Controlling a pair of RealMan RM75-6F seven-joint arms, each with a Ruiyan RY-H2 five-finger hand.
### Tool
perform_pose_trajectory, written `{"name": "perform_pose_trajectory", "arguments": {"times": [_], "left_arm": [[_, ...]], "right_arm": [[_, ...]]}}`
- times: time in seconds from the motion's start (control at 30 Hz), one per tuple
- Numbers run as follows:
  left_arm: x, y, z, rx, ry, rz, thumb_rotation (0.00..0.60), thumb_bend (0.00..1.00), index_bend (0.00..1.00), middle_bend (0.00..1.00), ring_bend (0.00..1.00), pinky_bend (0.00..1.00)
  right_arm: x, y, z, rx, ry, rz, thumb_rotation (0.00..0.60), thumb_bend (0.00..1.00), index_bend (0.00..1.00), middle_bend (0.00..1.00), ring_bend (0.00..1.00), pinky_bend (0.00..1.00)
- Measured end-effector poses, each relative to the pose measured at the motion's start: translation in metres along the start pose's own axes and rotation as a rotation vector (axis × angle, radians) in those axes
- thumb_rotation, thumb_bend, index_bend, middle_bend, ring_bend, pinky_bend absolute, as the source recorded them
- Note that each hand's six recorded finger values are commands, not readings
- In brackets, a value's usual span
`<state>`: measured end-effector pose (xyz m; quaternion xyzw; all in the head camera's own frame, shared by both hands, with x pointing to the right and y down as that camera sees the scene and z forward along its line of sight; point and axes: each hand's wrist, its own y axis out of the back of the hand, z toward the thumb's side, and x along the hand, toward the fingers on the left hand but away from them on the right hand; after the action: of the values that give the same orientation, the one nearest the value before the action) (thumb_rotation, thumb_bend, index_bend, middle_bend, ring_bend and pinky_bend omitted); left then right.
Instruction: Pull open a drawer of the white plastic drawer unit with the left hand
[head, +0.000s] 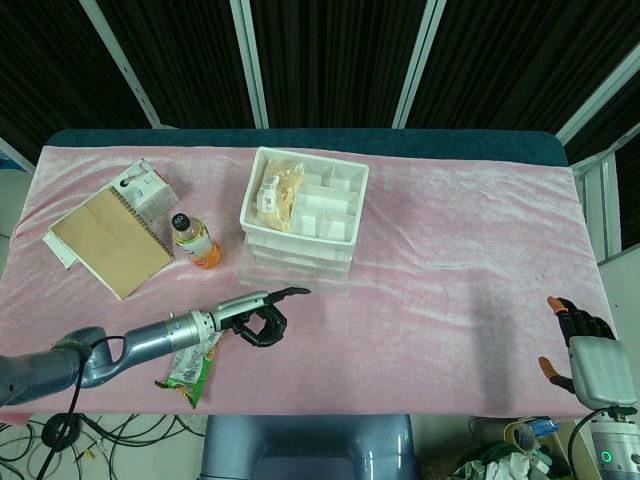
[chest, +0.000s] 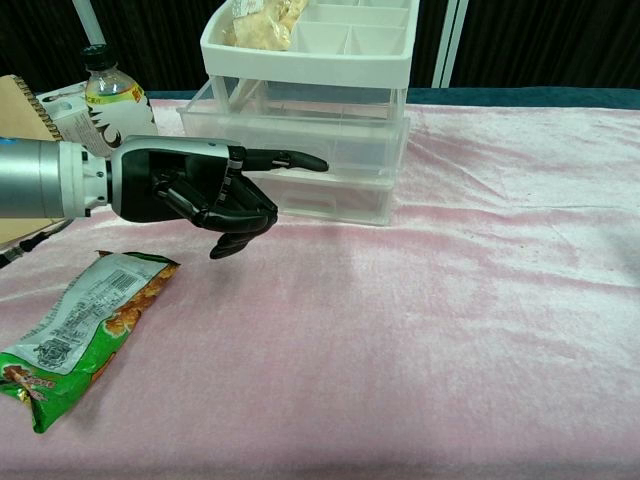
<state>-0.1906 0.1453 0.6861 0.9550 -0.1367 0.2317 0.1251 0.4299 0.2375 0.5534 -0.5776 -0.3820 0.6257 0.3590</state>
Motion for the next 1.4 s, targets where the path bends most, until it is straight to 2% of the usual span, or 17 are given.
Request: {"name": "perform_pose_trajectory", "arguments": {"times": [0.47,0.6,0.67,0.73,0.87,0.93,1.07,1.2,1.27,1.4], "left_arm": [[-0.010,-0.018,0.000,0.029,0.006,-0.043,0.600,0.47,0.00,0.70,0.67,0.69],[-0.015,-0.021,0.000,0.046,0.006,-0.056,0.600,0.47,0.04,0.65,0.62,0.68],[-0.020,-0.021,0.002,0.077,0.005,-0.058,0.600,0.46,0.05,0.60,0.55,0.64],[-0.023,-0.019,0.004,0.127,0.007,-0.052,0.600,0.43,0.05,0.52,0.42,0.52],[-0.033,-0.016,0.007,0.288,0.028,-0.024,0.600,0.33,0.04,0.37,0.21,0.29],[-0.041,-0.016,0.010,0.400,0.046,-0.002,0.600,0.29,0.03,0.31,0.15,0.22],[-0.064,-0.015,0.016,0.632,0.089,0.055,0.600,0.25,0.02,0.22,0.08,0.16],[-0.099,-0.015,0.022,0.873,0.158,0.156,0.600,0.24,0.02,0.19,0.06,0.16],[-0.119,-0.013,0.025,0.957,0.199,0.226,0.600,0.24,0.02,0.18,0.06,0.16],[-0.179,-0.007,0.028,1.061,0.334,0.459,0.600,0.24,0.01,0.18,0.06,0.15]], "right_arm": [[0.000,0.000,0.000,0.002,-0.002,0.001,0.600,0.19,0.14,0.12,0.19,0.20],[0.000,0.000,-0.001,0.001,-0.004,0.001,0.600,0.19,0.14,0.12,0.19,0.20],[0.000,0.000,0.000,0.001,-0.004,0.001,0.600,0.19,0.14,0.12,0.19,0.20],[0.000,0.000,-0.001,0.001,-0.004,0.001,0.600,0.19,0.14,0.12,0.19,0.20],[0.000,0.000,-0.001,0.003,-0.004,0.000,0.600,0.19,0.14,0.12,0.19,0.20],[0.000,0.000,0.000,0.005,-0.004,-0.002,0.600,0.19,0.14,0.12,0.19,0.20],[0.000,0.001,-0.001,0.008,-0.007,-0.006,0.600,0.19,0.14,0.12,0.19,0.20],[0.000,0.002,-0.001,0.010,-0.008,-0.010,0.600,0.19,0.14,0.12,0.19,0.20],[0.000,0.002,-0.001,0.009,-0.008,-0.011,0.600,0.19,0.14,0.12,0.19,0.20],[0.000,0.002,-0.001,0.011,-0.004,-0.013,0.600,0.19,0.14,0.12,0.19,0.20]]}}
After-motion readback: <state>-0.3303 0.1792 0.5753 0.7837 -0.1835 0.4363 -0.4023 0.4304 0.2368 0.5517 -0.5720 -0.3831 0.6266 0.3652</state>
